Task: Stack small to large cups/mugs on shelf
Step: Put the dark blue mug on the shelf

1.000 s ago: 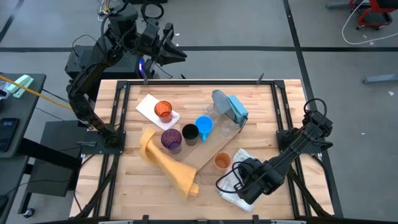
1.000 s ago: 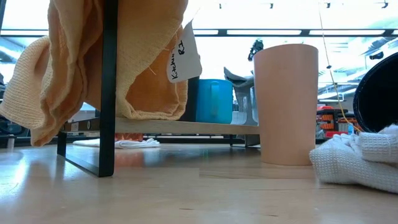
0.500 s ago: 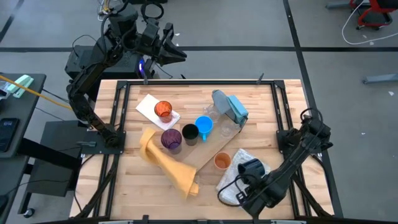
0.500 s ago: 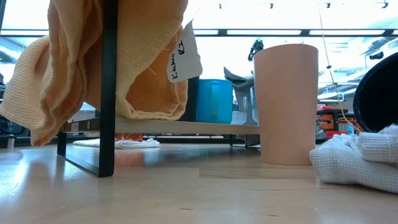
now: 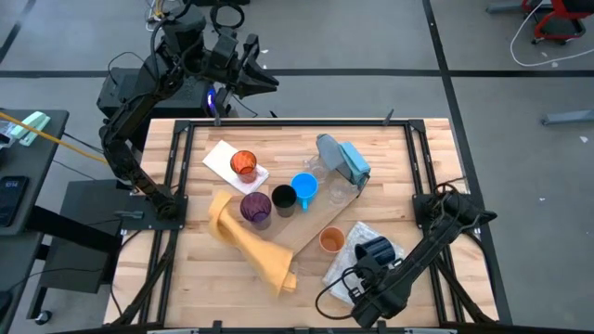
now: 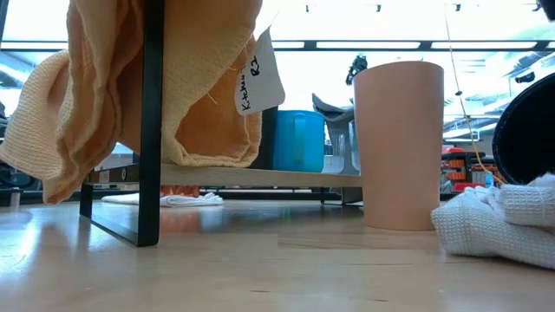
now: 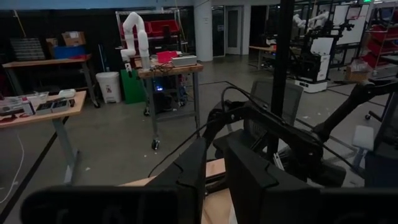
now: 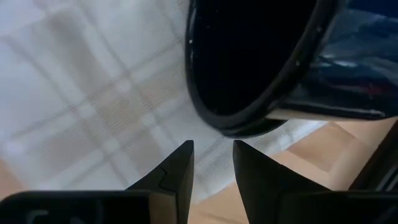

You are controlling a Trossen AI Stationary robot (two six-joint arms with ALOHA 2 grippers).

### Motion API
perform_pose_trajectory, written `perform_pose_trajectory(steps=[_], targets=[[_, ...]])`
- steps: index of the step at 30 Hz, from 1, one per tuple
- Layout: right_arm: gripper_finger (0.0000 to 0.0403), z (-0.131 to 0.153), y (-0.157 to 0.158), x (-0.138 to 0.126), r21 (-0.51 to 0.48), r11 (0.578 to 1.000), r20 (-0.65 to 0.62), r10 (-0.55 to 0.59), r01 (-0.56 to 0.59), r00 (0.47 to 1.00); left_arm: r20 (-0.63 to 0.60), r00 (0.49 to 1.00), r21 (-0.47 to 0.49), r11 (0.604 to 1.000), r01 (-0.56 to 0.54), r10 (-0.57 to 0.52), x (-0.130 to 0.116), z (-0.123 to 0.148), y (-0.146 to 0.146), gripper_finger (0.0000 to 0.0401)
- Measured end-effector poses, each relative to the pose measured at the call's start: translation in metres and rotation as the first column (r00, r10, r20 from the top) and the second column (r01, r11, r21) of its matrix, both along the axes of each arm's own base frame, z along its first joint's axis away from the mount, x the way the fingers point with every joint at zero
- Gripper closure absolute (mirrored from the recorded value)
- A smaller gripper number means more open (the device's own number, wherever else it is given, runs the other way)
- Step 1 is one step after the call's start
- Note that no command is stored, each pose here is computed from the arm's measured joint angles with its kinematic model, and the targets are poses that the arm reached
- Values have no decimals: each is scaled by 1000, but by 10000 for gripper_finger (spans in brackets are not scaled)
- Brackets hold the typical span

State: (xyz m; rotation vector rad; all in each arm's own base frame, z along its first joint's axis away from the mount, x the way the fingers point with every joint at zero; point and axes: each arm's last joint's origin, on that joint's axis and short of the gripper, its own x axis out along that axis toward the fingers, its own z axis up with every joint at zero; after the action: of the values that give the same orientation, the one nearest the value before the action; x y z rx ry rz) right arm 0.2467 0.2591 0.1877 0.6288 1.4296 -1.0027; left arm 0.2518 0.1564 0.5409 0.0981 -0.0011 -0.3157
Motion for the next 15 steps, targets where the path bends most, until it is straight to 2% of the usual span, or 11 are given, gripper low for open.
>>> perform_pose_trajectory(steps=[15], targets=[[284, -30, 4, 5, -57, 998, -58, 20, -24, 998, 2, 1000, -1, 1000, 0, 0, 0, 0, 0, 335]])
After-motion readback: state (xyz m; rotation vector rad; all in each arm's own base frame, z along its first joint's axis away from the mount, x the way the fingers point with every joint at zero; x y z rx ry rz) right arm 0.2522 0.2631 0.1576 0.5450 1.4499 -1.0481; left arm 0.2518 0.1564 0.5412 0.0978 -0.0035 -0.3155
